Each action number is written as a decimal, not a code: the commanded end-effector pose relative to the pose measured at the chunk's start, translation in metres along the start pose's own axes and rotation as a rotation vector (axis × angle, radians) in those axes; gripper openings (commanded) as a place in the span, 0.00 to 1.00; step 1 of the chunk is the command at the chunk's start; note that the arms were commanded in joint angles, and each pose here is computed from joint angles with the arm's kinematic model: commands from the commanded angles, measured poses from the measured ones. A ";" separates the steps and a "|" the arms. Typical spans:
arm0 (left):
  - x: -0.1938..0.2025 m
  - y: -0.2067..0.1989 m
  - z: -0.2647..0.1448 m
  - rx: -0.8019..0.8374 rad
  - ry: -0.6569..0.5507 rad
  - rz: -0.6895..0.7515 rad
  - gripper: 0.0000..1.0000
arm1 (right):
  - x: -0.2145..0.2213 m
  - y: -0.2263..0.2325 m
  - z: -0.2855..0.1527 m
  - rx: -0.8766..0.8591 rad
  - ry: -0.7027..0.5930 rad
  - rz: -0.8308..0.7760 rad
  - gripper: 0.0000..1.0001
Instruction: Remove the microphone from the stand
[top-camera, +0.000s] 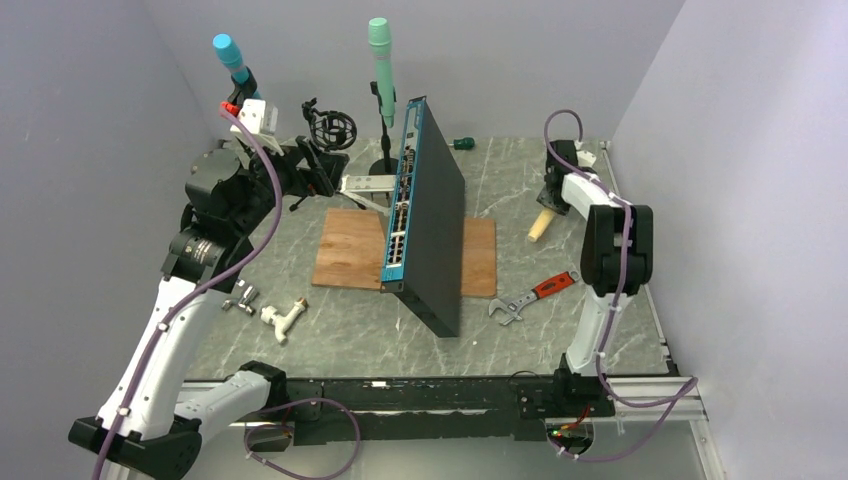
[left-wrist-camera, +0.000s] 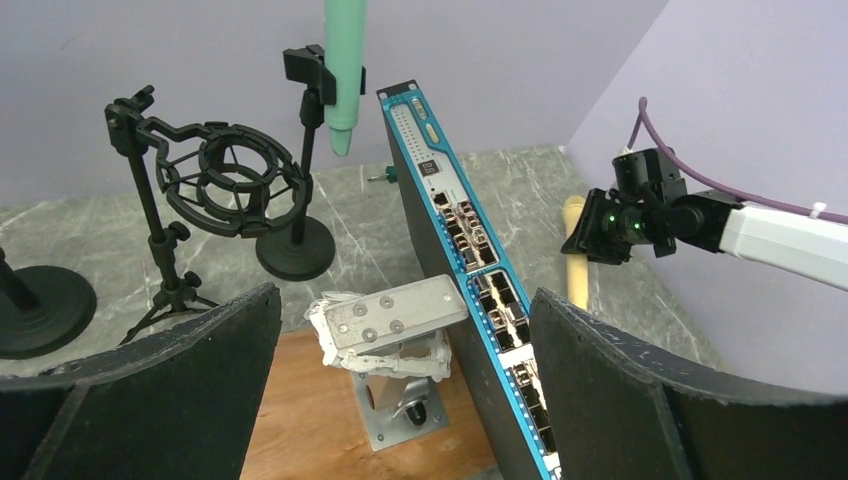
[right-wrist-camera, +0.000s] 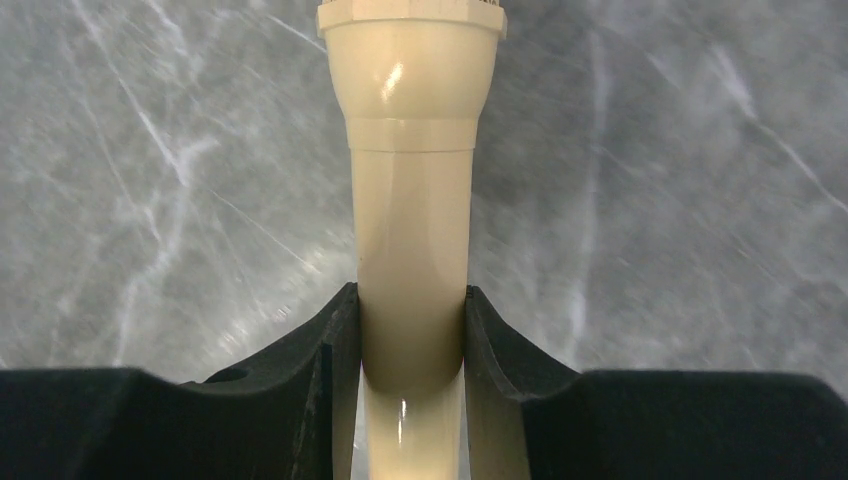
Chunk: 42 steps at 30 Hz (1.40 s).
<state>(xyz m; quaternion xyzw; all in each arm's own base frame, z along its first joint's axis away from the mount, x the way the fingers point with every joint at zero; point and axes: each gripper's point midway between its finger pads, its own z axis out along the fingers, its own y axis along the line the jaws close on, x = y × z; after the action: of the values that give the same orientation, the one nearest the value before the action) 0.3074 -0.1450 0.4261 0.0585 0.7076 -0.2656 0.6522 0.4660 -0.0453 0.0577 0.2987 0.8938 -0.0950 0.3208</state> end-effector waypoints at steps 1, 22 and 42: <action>-0.013 0.002 -0.004 -0.029 -0.050 0.011 0.96 | -0.030 0.044 0.000 -0.116 -0.016 0.059 0.06; -0.010 0.006 -0.007 -0.057 -0.076 0.012 0.95 | -0.004 0.120 0.053 -0.189 0.072 0.065 0.32; -0.014 0.010 -0.011 -0.079 -0.093 0.054 0.96 | 0.002 0.111 0.033 -0.204 0.054 0.040 1.00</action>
<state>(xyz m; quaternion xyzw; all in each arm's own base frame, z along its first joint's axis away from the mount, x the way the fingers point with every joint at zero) 0.3080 -0.1335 0.4188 0.0320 0.7069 -0.2344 0.6666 0.5694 0.0401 0.0298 0.2823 0.8969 0.0168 0.3400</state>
